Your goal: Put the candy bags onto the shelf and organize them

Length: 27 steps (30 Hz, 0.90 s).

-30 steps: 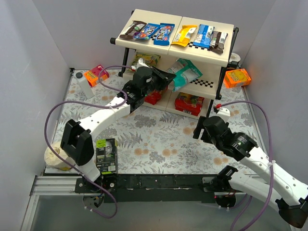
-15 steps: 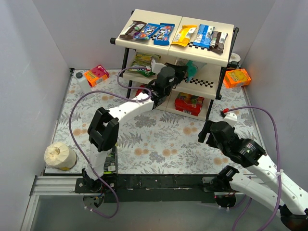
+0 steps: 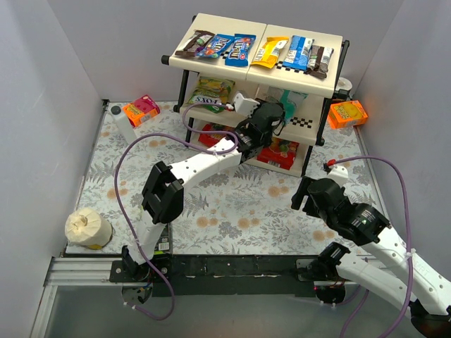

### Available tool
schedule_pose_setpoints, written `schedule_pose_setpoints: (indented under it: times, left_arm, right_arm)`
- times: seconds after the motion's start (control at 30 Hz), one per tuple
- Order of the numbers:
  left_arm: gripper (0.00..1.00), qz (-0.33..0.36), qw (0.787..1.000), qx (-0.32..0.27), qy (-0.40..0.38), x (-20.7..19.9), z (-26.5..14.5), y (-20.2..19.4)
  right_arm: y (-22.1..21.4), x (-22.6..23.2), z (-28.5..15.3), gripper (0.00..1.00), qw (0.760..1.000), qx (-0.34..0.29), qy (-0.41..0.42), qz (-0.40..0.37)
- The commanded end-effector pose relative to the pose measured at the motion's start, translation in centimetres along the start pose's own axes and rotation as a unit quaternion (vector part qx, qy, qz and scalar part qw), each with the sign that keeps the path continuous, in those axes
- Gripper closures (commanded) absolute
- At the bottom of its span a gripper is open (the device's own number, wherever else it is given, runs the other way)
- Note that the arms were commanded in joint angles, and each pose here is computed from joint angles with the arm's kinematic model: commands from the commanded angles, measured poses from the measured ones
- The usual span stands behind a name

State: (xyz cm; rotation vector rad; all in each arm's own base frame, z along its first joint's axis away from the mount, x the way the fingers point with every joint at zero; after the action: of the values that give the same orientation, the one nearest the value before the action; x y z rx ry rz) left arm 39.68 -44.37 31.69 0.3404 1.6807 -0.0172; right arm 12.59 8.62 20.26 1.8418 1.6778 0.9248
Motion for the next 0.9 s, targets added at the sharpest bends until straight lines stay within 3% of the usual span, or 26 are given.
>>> schedule_pose_setpoints:
  times: [0.0, 0.1, 0.13, 0.17, 0.27, 0.53, 0.67, 0.7, 0.87]
  left_arm:
    - [1.00, -0.299, 0.953, -0.055, -0.003, -3.8, -0.8, 2.4]
    - [0.93, -0.299, 0.952, -0.066, -0.006, -3.7, -1.2, 2.4]
    - [0.77, -0.297, 0.953, -0.065, -0.006, -3.8, -1.3, 2.4]
    - [0.68, -0.294, 0.954, -0.064, -0.005, -3.7, -1.3, 2.3]
    - [0.55, -0.288, 0.956, -0.062, -0.006, -3.8, -1.5, 2.4]
    - [0.53, -0.256, 0.965, -0.050, -0.027, -5.5, -3.6, 3.5]
    - [0.53, -0.236, 0.971, -0.037, -0.031, -6.3, -6.6, 5.4]
    - [0.53, -0.217, 0.975, -0.033, -0.013, -4.4, -6.8, 5.3]
    - [0.53, -0.148, 0.989, -0.013, -0.002, -2.2, -11.0, 7.8]
  right_arm:
    - [0.6, -0.3, -0.4, 0.16, 1.000, -0.016, -0.007, 0.014]
    - [0.6, -0.3, -0.4, 0.16, 1.000, -0.016, -0.009, 0.013]
    - [0.6, -0.3, -0.3, 0.16, 1.000, -0.015, -0.009, 0.012]
    - [0.6, -0.2, -0.3, 0.16, 1.000, -0.015, -0.009, 0.012]
    - [0.6, -0.2, -0.3, 0.16, 1.000, -0.014, -0.009, 0.011]
    - [1.0, -0.2, -0.4, 0.16, 1.000, -0.023, -0.012, 0.016]
    - [2.5, 0.3, -0.8, 0.16, 0.999, -0.042, -0.011, 0.013]
    - [2.9, 0.5, -0.9, 0.16, 0.999, -0.046, -0.009, 0.011]
    - [6.6, 2.1, -2.2, 0.18, 0.997, -0.077, 0.005, -0.007]
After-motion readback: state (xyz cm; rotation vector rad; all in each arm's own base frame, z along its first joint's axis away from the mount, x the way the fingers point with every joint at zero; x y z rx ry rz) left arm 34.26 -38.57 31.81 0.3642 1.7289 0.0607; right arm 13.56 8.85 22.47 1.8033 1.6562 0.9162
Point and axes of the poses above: each gripper's point midway between its finger pads, its own z axis out along the fingers, its own x axis along the line the jaws close on, y = z × x, the point moved 6 cm from there along -z, back along the fingers, and after that the axes turned 8 degrees about -z, right-handed, at the moved point
